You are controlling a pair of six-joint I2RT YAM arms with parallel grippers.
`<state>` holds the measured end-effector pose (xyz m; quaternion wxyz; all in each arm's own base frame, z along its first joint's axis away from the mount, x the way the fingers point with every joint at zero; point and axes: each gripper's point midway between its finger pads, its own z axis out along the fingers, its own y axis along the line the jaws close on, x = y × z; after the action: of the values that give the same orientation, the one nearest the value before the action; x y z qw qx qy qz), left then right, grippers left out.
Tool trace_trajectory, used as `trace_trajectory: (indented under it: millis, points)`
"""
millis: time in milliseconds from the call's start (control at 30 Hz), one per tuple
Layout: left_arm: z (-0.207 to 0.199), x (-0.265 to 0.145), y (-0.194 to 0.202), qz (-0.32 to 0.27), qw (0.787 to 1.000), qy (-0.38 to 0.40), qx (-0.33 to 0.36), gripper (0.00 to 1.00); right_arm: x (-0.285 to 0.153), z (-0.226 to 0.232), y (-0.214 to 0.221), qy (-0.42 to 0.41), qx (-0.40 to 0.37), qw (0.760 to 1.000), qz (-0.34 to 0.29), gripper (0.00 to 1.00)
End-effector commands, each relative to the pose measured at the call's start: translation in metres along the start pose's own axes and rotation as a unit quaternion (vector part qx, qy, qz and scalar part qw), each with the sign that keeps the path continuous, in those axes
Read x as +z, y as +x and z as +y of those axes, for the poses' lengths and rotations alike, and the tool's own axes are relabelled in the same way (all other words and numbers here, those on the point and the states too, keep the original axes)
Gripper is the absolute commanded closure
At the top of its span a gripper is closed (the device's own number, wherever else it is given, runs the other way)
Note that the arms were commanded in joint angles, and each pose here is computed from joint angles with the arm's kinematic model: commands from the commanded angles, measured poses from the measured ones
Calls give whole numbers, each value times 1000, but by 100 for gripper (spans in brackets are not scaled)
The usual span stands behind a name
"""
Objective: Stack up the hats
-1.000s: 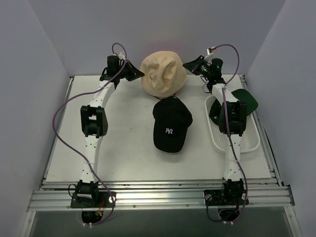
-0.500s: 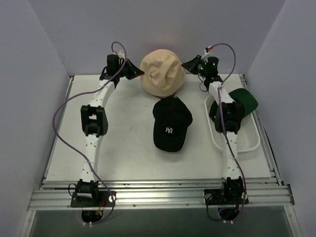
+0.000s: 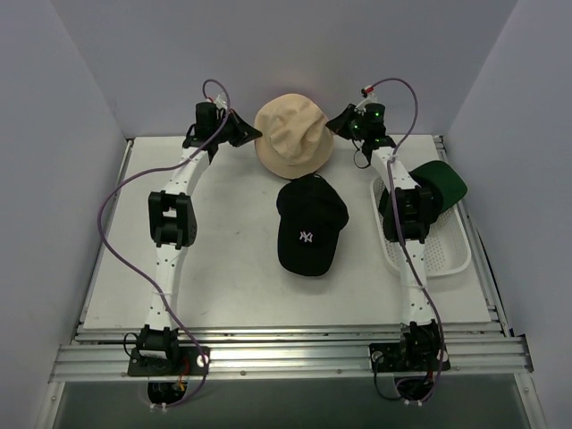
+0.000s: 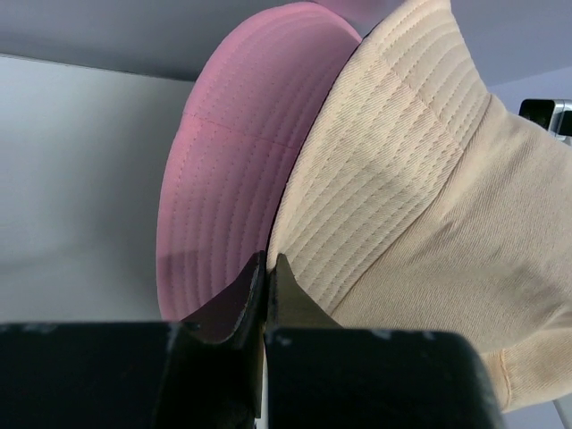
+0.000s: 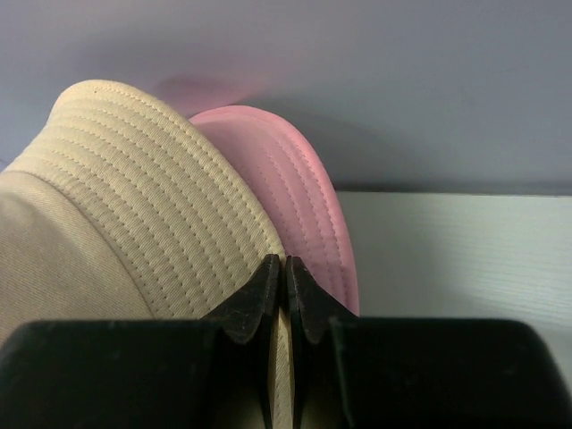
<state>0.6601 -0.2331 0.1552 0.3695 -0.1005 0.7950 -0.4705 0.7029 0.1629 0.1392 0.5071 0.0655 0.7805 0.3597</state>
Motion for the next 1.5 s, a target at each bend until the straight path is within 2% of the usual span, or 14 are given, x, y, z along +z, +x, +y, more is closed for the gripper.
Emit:
trace_trajectory:
  millis: [0,233,567,1133,1467]
  points:
    - [39,5,-8,-28,998,-52,-1,98,-4,-44,8,89,-24,996,9,100]
    - [45,3,-4,-24,997,-66,11,98,-4,-52,14,108,-39,993,15,100]
    - [65,-6,-11,-44,989,-137,15,98,-6,-72,20,147,-47,988,17,100]
    - [84,-2,9,-21,987,-161,18,98,-1,-95,42,171,-48,984,31,100]
    - [107,-5,23,-6,976,-215,32,98,1,-95,47,166,-46,984,32,100]
